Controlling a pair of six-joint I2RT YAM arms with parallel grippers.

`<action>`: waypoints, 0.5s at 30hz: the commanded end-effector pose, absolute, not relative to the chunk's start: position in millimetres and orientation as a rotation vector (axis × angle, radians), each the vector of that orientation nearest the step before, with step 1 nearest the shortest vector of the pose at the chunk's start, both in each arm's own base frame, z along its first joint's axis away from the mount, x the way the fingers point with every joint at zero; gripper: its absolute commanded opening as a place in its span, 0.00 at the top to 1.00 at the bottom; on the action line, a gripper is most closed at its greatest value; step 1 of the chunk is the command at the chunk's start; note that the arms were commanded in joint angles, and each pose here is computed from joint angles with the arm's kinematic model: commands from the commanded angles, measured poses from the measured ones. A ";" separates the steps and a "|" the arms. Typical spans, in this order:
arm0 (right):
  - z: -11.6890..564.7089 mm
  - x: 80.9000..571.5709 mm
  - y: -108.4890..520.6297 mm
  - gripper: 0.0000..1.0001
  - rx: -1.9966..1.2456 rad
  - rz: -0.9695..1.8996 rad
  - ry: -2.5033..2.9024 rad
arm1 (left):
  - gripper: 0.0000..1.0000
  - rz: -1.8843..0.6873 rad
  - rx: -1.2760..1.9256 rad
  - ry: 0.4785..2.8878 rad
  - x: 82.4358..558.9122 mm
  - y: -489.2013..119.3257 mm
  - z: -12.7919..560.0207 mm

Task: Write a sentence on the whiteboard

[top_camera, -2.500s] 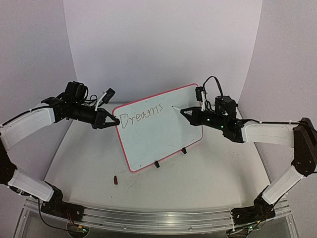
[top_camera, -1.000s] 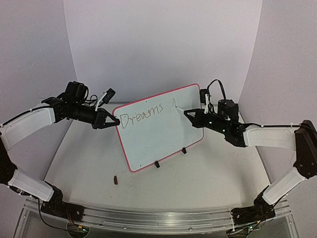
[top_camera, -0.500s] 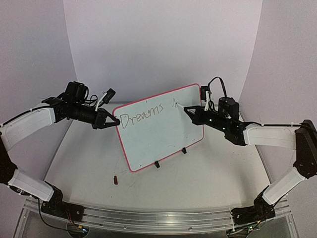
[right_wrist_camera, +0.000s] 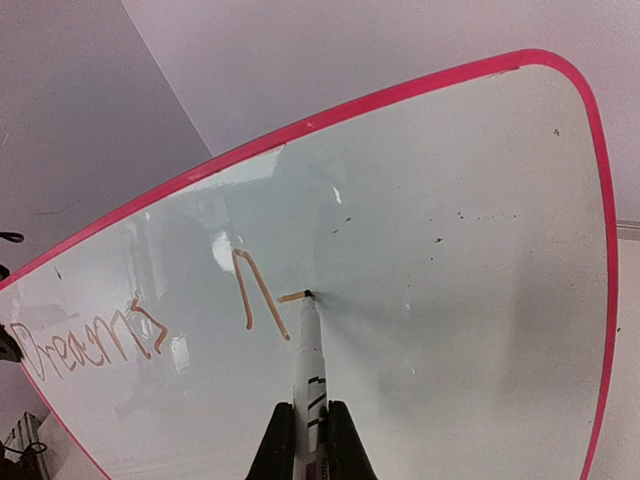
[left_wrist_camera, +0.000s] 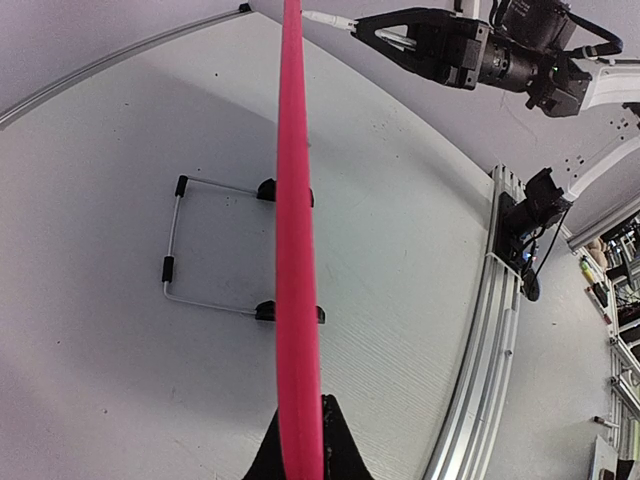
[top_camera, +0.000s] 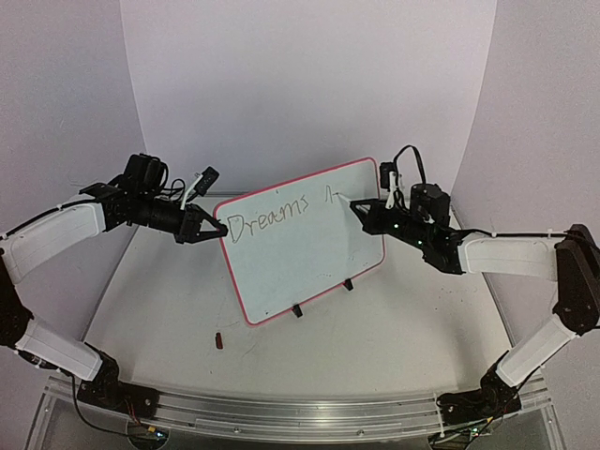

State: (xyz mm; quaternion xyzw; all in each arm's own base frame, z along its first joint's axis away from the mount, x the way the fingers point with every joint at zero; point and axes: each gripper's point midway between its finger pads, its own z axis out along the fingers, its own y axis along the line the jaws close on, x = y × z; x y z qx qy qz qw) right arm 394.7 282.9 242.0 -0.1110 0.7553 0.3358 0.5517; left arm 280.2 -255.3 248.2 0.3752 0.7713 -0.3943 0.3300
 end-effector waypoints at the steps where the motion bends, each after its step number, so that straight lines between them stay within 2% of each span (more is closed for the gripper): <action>1: 265.4 403.8 280.0 1.00 -0.242 0.761 1.727 | 1.00 -1.022 1.003 2.070 278.9 -257.1 234.6; 15: 264.8 401.3 296.8 1.00 -0.331 0.819 1.722 | 1.00 -1.026 1.003 2.071 278.9 -257.4 234.2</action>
